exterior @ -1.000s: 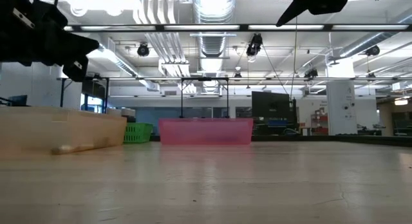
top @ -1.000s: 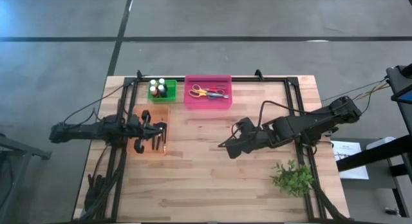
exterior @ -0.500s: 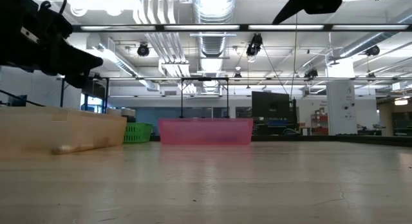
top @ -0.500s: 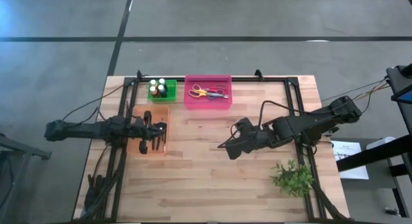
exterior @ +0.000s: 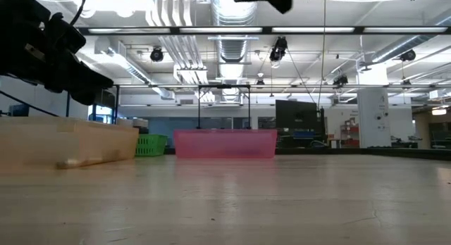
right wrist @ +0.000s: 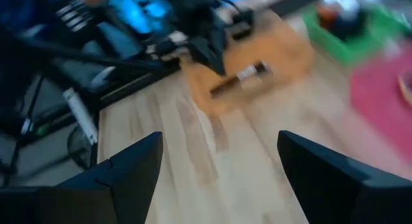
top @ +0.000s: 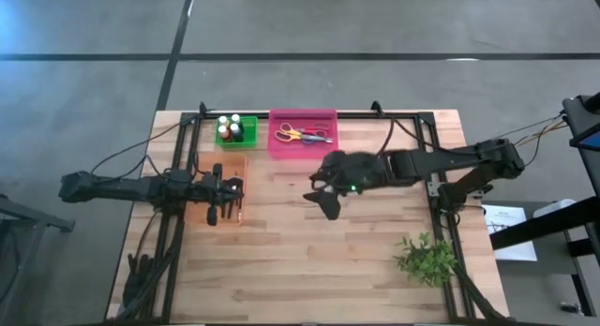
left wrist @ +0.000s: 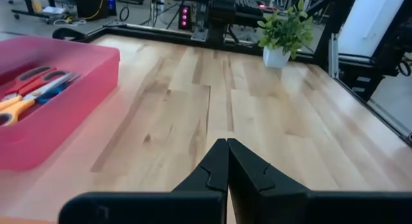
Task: Pick & Place Paint Supplies
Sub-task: Return to Home Position
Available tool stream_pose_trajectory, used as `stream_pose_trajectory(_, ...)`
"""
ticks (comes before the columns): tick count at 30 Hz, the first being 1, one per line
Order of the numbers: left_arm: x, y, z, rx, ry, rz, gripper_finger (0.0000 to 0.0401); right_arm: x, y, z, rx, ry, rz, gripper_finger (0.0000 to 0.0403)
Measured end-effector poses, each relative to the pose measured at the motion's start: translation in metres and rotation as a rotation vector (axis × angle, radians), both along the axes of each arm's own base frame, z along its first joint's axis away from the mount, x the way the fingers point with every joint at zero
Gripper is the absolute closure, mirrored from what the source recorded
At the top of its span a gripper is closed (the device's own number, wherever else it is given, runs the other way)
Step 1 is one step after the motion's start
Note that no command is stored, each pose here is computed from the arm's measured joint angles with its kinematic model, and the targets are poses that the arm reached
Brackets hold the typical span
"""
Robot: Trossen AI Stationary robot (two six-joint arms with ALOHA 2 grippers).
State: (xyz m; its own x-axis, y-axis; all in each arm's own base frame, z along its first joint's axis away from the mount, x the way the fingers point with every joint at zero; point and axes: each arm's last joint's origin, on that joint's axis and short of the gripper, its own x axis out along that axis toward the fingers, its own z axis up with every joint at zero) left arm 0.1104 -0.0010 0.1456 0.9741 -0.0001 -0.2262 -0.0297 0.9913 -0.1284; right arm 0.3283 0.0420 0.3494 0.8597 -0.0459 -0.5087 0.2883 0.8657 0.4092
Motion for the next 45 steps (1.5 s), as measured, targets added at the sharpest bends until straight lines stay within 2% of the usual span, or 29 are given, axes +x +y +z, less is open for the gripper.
stream_pose_trajectory(3, 0.0, 0.0, 0.0, 0.0, 0.0, 0.0, 0.0394, 0.005, -0.015, 0.005, -0.102, -0.06, 0.157, 0.0102)
stream_pose_trajectory(8, 0.0, 0.0, 0.0, -0.007, 0.0, 0.002, 0.0394, 0.005, -0.036, 0.013, -0.193, -0.159, 0.419, 0.0102)
stream_pose_trajectory(12, 0.0, 0.0, 0.0, -0.007, 0.0, 0.002, 0.0394, -0.008, -0.043, 0.019, -0.267, -0.213, 0.543, 0.0102)
stream_pose_trajectory(15, 0.0, 0.0, 0.0, -0.007, 0.0, 0.002, 0.0394, -0.032, -0.044, 0.023, -0.315, -0.261, 0.576, 0.0102)
stream_pose_trajectory(19, 0.0, 0.0, 0.0, -0.007, 0.0, 0.002, 0.0394, -0.08, -0.041, 0.011, -0.391, -0.326, 0.5, 0.0102)
stream_pose_trajectory(25, 0.0, 0.0, 0.0, -0.008, 0.0, 0.002, 0.0394, -0.152, -0.038, -0.043, -0.41, -0.382, 0.364, 0.0102)
stream_pose_trajectory(30, 0.0, 0.0, 0.0, -0.008, 0.0, 0.002, 0.0394, -0.194, -0.041, -0.088, -0.45, -0.386, 0.271, 0.0102)
stream_pose_trajectory(35, 0.0, 0.0, 0.0, -0.008, 0.001, 0.002, 0.0394, -0.219, -0.043, -0.121, -0.516, -0.42, 0.195, 0.0102)
stream_pose_trajectory(45, 0.0, 0.0, 0.0, -0.008, 0.001, 0.002, 0.0394, -0.237, -0.045, -0.157, -0.497, -0.523, 0.102, 0.0102)
